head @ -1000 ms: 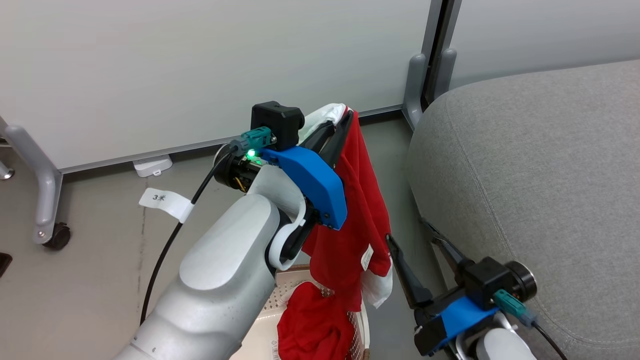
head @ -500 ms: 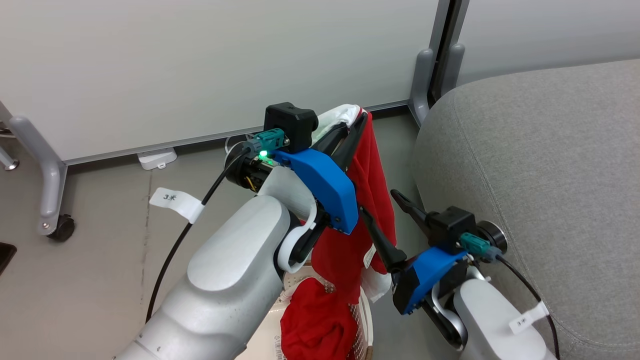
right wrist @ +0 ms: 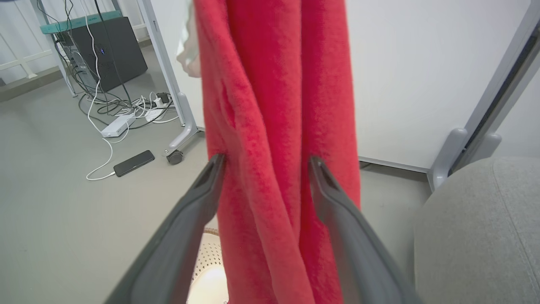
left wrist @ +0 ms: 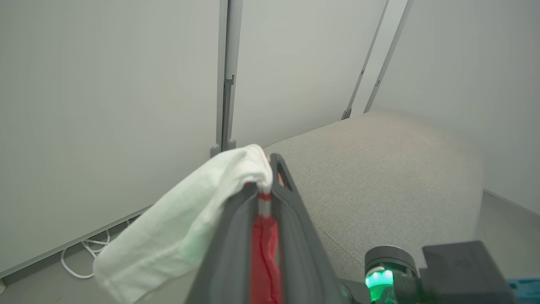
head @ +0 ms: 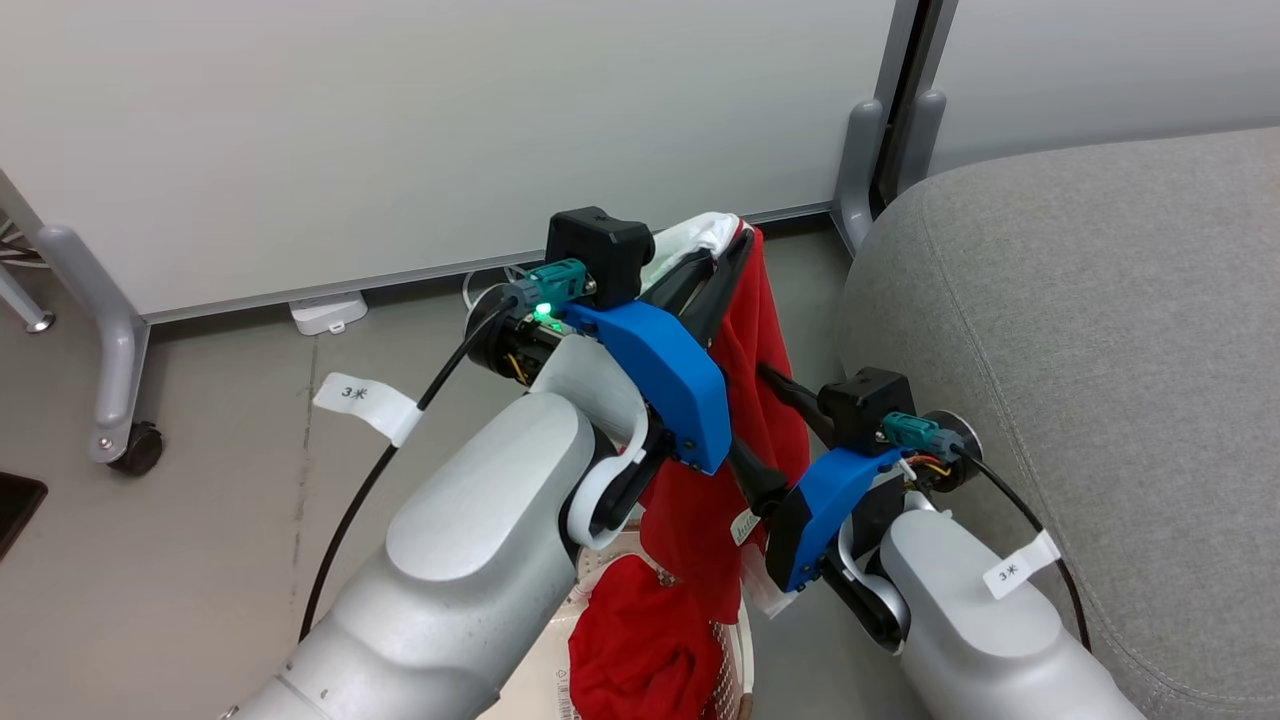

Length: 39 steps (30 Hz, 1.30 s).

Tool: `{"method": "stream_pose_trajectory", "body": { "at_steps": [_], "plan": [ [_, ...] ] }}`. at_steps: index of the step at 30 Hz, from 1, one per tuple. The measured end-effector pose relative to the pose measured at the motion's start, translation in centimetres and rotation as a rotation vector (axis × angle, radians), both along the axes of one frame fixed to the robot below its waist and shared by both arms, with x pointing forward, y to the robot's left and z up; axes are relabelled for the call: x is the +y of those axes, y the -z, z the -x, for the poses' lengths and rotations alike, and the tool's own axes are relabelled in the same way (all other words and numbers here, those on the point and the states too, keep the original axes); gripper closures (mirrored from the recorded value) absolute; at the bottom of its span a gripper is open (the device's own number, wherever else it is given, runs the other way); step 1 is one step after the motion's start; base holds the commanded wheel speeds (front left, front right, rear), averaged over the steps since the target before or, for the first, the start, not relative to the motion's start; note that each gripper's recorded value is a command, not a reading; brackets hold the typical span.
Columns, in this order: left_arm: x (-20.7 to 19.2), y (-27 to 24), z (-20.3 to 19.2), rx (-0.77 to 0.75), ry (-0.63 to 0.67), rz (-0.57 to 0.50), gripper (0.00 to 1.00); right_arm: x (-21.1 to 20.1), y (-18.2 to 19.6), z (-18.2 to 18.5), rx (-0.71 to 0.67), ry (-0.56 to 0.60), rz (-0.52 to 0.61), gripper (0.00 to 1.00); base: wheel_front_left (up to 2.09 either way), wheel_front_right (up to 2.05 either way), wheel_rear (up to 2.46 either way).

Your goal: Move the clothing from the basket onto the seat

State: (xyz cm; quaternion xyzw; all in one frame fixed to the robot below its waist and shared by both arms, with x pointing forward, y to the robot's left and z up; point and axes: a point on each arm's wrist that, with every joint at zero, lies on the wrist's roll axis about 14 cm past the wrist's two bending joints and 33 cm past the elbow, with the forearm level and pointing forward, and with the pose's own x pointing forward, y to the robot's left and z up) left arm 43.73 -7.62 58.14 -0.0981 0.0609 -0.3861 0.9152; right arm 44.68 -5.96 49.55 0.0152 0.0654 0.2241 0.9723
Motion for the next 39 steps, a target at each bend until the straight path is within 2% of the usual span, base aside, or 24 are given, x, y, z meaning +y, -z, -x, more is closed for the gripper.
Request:
{"method": "stream_pose_trajectory", "body": {
  "at_steps": [4,5,6,7,8,35,36,37,38,39],
  "plan": [
    [-0.18,-0.05,0.25,-0.001,0.007,0.001,1.00,0.58,0.37,0.18,0.016,-0.022,0.005,0.00,0.00,0.00,0.00],
    [-0.24,-0.07,0.33,-0.002,0.010,0.000,1.00,0.68,0.39,0.21,0.018,-0.025,0.006,0.51,0.00,0.00,0.00],
    [-0.28,-0.08,0.42,-0.002,0.012,-0.002,1.00,0.67,0.45,0.24,0.022,-0.024,0.001,0.51,0.00,0.00,0.00],
    [-0.31,-0.10,0.49,-0.004,0.013,-0.003,1.00,0.66,0.54,0.28,0.028,-0.022,-0.004,0.80,0.00,0.00,0.00],
    [-0.34,-0.13,0.55,-0.003,0.014,-0.001,1.00,0.62,0.62,0.30,0.033,-0.021,-0.006,1.00,0.00,0.00,0.00],
    [-0.84,0.13,0.69,0.003,0.022,-0.010,1.00,-0.03,0.73,0.32,0.042,-0.005,-0.021,1.00,0.00,0.00,0.00],
    [-0.82,0.16,0.67,0.003,0.020,-0.012,0.89,-0.01,0.73,0.33,0.042,-0.005,-0.021,1.00,0.00,0.00,0.00],
    [-0.82,0.18,0.67,0.003,0.020,-0.013,0.60,0.01,0.71,0.32,0.042,-0.006,-0.020,1.00,0.00,0.00,0.00],
    [-0.82,0.18,0.67,0.003,0.020,-0.014,0.26,0.03,0.64,0.28,0.040,-0.008,-0.018,1.00,0.00,0.00,0.00],
    [-0.82,0.17,0.65,0.003,0.019,-0.015,0.00,0.06,0.55,0.23,0.038,-0.009,-0.018,1.00,0.00,0.00,0.00]
  ]
}}
